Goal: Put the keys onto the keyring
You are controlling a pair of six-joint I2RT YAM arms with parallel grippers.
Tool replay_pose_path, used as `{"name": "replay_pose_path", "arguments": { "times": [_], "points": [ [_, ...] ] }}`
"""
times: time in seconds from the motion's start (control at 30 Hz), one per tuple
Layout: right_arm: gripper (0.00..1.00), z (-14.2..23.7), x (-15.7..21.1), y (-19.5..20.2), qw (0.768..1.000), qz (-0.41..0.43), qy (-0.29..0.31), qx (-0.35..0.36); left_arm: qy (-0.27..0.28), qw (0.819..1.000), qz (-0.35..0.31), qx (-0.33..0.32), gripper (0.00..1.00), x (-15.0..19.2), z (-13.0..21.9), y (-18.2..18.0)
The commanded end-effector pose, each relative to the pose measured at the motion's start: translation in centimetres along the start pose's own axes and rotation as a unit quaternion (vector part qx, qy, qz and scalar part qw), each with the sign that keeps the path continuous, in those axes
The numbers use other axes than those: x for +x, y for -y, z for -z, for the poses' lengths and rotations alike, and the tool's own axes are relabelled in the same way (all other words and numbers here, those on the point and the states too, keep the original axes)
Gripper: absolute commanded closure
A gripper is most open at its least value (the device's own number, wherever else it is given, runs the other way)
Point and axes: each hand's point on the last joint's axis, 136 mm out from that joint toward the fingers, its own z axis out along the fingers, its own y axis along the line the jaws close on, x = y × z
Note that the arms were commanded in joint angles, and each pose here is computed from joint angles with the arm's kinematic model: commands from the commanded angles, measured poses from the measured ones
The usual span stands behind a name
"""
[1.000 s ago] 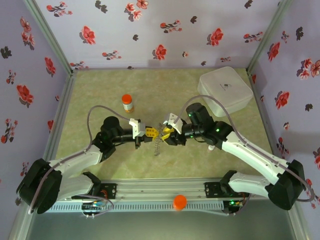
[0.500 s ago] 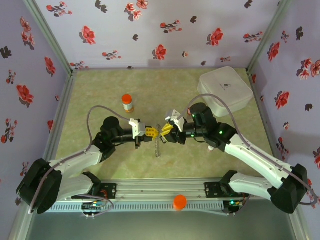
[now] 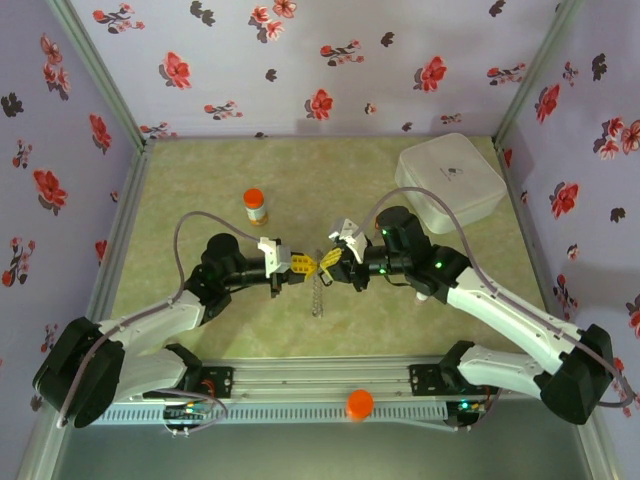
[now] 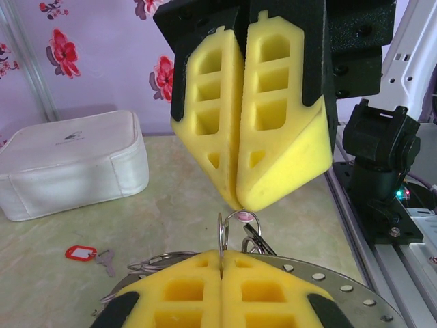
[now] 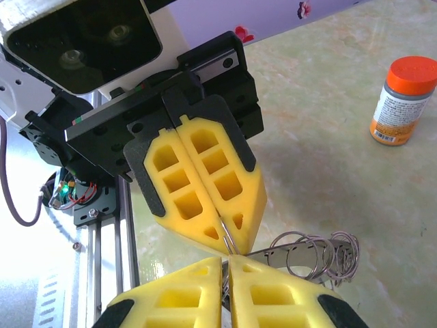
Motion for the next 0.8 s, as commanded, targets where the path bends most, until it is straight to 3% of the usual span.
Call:
{"name": "replay_pose_path", "arguments": {
  "times": [0.0, 0.27, 0.4, 0.77],
  "points": [
    [0.86, -0.5, 0.6, -0.1, 1.0, -0.013, -0.009, -0.004, 0.022, 0.999, -0.033, -0.001, 1.0, -1.3, 0.2, 0.2],
    [0.89, -0.7, 1.1, -0.1, 1.0, -0.019, -0.022, -0.009, 0.021, 0.999, -0.034, -0.002, 1.0, -1.2, 0.2, 0.2],
    [0.81, -0.5, 1.3, 0.0, 0.999, -0.019, -0.026, -0.003, 0.021, 0.999, -0.034, -0.003, 1.0, -1.2, 0.2, 0.2],
    [0.88, -1.3, 2.0, 0.2, 0.999, -0.027, -0.03, -0.009, 0.028, 0.999, -0.033, -0.003, 1.0, -1.5, 0.2, 0.2]
  ]
}}
